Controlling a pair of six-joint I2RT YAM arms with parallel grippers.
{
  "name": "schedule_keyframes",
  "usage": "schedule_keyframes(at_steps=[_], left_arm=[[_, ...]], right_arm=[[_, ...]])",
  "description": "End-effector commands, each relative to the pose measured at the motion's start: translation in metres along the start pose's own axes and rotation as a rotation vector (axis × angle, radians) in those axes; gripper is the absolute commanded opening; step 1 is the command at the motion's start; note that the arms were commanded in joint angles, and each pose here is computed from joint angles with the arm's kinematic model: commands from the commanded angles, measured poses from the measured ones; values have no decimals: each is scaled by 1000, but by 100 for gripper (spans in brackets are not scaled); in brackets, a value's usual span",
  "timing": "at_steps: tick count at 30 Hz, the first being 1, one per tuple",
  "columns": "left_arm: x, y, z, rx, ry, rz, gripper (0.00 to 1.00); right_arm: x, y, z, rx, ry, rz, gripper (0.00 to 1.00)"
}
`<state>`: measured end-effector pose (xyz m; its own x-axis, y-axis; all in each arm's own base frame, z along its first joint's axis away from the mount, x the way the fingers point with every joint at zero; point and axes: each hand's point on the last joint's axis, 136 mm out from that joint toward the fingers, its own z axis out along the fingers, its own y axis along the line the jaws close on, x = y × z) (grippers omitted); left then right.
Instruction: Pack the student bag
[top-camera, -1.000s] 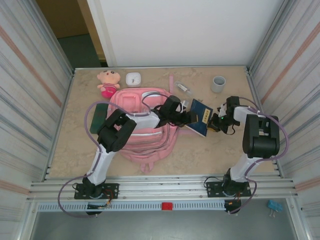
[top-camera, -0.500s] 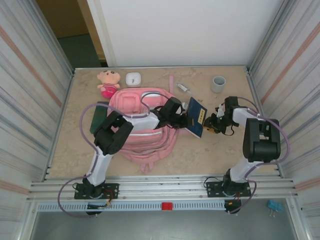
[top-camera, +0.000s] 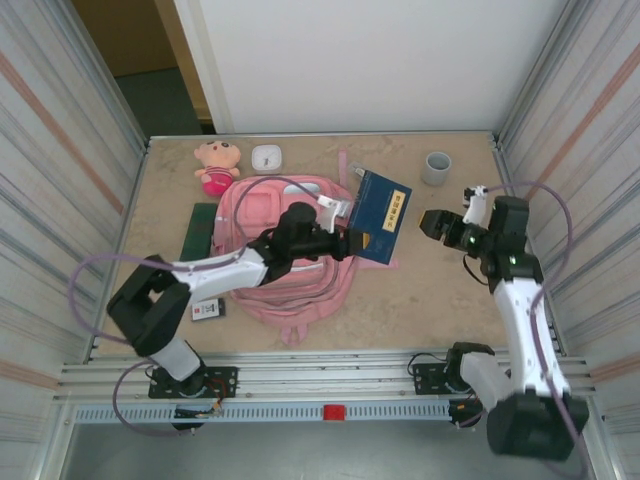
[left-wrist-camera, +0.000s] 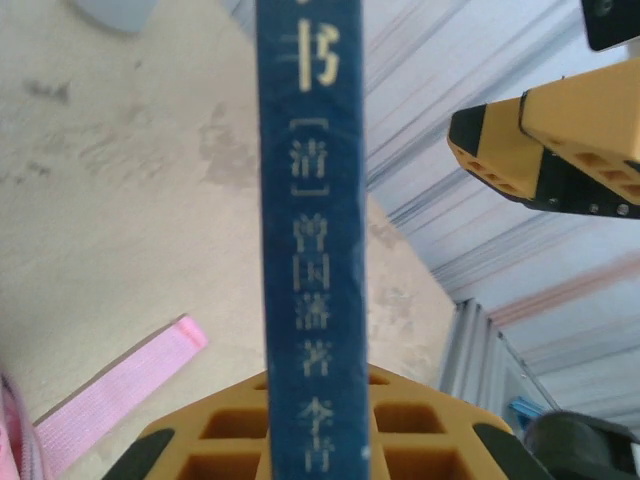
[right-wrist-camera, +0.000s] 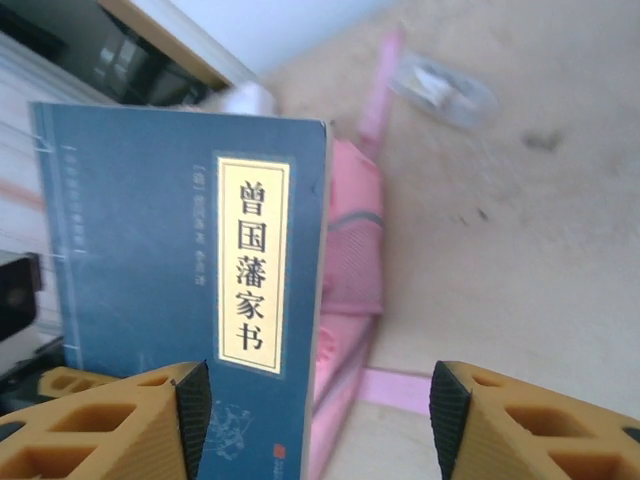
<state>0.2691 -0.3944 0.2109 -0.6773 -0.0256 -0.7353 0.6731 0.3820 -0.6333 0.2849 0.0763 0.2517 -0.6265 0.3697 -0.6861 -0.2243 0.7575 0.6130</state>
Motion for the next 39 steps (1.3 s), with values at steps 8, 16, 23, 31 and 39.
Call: schedule_keyframes(at_steps=[8, 16, 23, 31, 39], left_arm=[[-37, -92, -74, 369, -256, 166, 0], [-39, -110, -88, 473, -278, 122, 2], [-38, -128, -89, 545, -249, 159, 5], [-33, -114, -83, 470, -220, 139, 33], [-19, -63, -114, 62, -177, 397, 56]], right_arm=[[23, 85, -54, -414, -229, -35, 86], [43, 134, -58, -617, -116, -125, 100], [43, 144, -36, -649, -3, -101, 87], [44, 155, -45, -683, -31, -220, 0], [58, 138, -60, -520, -76, -510, 0]])
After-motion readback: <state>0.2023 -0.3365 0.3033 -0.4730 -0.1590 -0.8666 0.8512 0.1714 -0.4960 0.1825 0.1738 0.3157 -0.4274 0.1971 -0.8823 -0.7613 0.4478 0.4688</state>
